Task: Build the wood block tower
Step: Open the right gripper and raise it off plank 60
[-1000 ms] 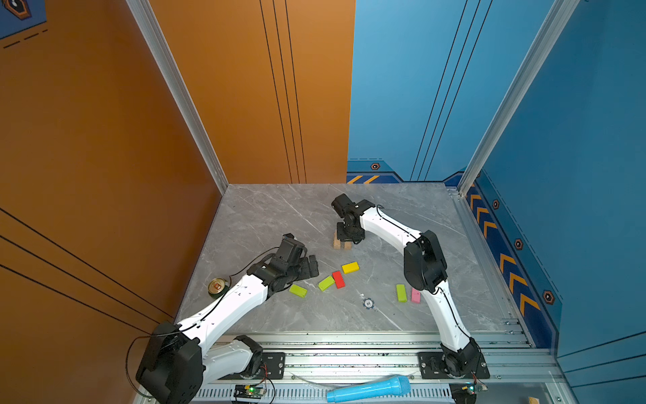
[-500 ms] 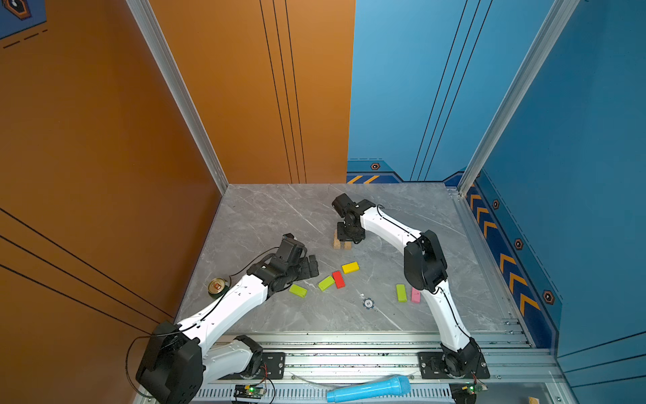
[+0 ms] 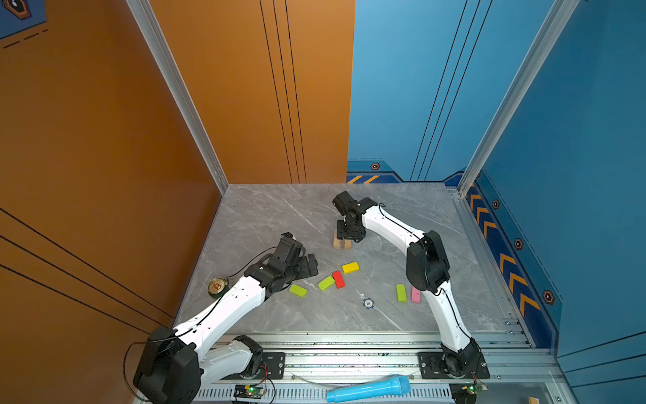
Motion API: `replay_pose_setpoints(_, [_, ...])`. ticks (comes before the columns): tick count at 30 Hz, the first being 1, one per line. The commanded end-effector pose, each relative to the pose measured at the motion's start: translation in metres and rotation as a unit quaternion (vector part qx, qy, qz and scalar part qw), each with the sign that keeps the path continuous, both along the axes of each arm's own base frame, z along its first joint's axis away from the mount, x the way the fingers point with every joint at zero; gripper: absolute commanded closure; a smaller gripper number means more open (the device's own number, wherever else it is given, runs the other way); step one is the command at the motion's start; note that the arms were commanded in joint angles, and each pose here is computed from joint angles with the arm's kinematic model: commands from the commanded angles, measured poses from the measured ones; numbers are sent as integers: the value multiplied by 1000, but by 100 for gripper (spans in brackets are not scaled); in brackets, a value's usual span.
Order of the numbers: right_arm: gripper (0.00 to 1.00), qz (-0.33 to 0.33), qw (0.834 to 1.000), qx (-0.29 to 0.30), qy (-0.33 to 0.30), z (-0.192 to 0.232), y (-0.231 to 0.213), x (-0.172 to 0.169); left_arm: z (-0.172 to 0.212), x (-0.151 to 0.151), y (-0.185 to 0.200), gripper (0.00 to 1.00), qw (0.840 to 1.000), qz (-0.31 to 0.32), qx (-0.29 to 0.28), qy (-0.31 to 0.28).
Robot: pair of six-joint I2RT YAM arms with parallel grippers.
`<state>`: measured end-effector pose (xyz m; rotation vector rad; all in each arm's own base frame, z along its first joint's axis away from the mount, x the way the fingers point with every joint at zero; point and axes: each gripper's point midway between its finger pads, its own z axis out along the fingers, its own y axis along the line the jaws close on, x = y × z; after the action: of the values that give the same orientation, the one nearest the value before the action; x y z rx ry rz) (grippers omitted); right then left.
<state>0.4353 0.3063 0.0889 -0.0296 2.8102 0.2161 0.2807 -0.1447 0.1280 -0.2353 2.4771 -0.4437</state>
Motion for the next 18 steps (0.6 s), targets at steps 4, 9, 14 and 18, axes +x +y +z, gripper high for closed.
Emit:
replay_pose_setpoints(4, [26, -6, 999, 6, -42, 47, -5, -4, 14, -3, 0, 1, 1000, -9, -10, -15])
replay_pose_setpoints(9, [0, -17, 999, -4, -39, 45, -3, -9, 17, -7, 2, 2, 1000, -7, -13, -23])
replay_pose_setpoints(14, [0, -25, 1000, -4, -18, 29, 5, -11, 15, -11, 5, 2, 1000, -7, -12, -24])
replay_pose_setpoints(18, [0, -31, 1000, -4, -6, 15, 11, -9, 12, -13, 10, 2, 1000, -4, -9, -25])
